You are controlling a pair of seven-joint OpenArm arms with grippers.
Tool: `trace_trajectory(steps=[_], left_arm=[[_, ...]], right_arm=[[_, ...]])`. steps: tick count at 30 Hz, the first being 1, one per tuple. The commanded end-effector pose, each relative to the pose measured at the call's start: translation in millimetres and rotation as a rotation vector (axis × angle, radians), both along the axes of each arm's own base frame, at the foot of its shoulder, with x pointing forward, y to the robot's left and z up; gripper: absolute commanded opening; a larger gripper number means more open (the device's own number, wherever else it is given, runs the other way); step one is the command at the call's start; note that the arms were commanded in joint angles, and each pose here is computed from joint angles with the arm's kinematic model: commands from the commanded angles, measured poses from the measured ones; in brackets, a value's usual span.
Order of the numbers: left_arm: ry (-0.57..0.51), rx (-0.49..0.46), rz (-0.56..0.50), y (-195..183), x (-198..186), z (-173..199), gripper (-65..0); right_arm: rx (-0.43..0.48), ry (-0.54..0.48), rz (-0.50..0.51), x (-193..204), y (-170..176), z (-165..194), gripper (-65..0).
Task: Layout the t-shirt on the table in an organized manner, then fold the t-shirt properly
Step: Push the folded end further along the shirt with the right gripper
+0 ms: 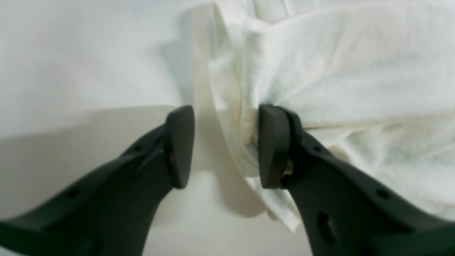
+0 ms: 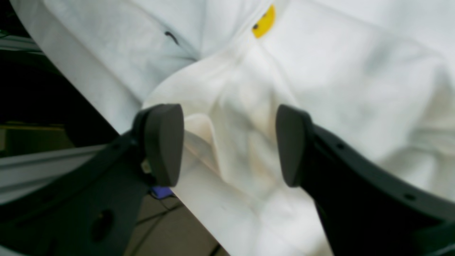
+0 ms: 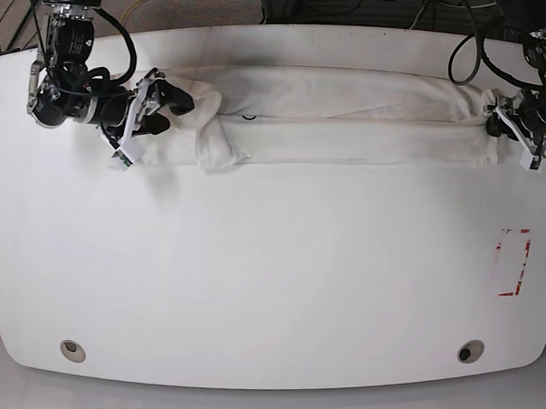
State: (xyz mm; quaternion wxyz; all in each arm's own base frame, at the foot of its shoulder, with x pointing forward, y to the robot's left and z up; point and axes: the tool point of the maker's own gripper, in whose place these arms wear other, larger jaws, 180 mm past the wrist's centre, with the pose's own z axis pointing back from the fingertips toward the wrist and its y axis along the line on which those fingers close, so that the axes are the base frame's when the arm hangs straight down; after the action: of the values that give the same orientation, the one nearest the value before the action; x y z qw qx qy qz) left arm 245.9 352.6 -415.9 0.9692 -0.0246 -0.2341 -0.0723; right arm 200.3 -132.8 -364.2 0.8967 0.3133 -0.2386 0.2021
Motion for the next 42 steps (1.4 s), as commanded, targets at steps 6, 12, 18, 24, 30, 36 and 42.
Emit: trace_trajectory(steps=[6, 12, 18, 24, 30, 36, 42], left_arm=[[0.034, 0.036, -0.005, 7.2, -5.0, -0.1, -38.2], [0.032, 0.035, -0.005, 7.0, -4.3, 0.3, -38.2], [0.031, 0.035, -0.004, 7.4, -4.3, 0.5, -38.2], [0.03, 0.035, -0.002, 7.7, -4.3, 0.7, -38.2], [0.028, 0.034, -0.002, 7.5, -3.5, 1.1, -38.2], [0.027, 0.033, -0.002, 7.3, -3.4, 1.2, -38.2], [0.027, 0.033, -0.002, 7.3, -3.4, 1.2, -38.2]], right_arm=[[0.118, -0.025, 0.032, 1.5, 41.9, 7.5, -25.7], [0.201, 0.023, 0.074, -7.4, 77.7, 0.4, -25.7], [0.236, 0.034, 0.157, -19.7, 105.2, 3.7, -25.7], [0.185, -0.07, 0.173, -10.7, 94.6, 27.0, -25.7], [0.091, -0.154, 0.122, 6.0, 57.8, 42.1, -25.7], [0.062, -0.159, -0.004, 26.6, 20.8, 38.4, -25.7], [0.091, -0.108, -0.067, 40.1, 7.0, 23.4, -25.7]])
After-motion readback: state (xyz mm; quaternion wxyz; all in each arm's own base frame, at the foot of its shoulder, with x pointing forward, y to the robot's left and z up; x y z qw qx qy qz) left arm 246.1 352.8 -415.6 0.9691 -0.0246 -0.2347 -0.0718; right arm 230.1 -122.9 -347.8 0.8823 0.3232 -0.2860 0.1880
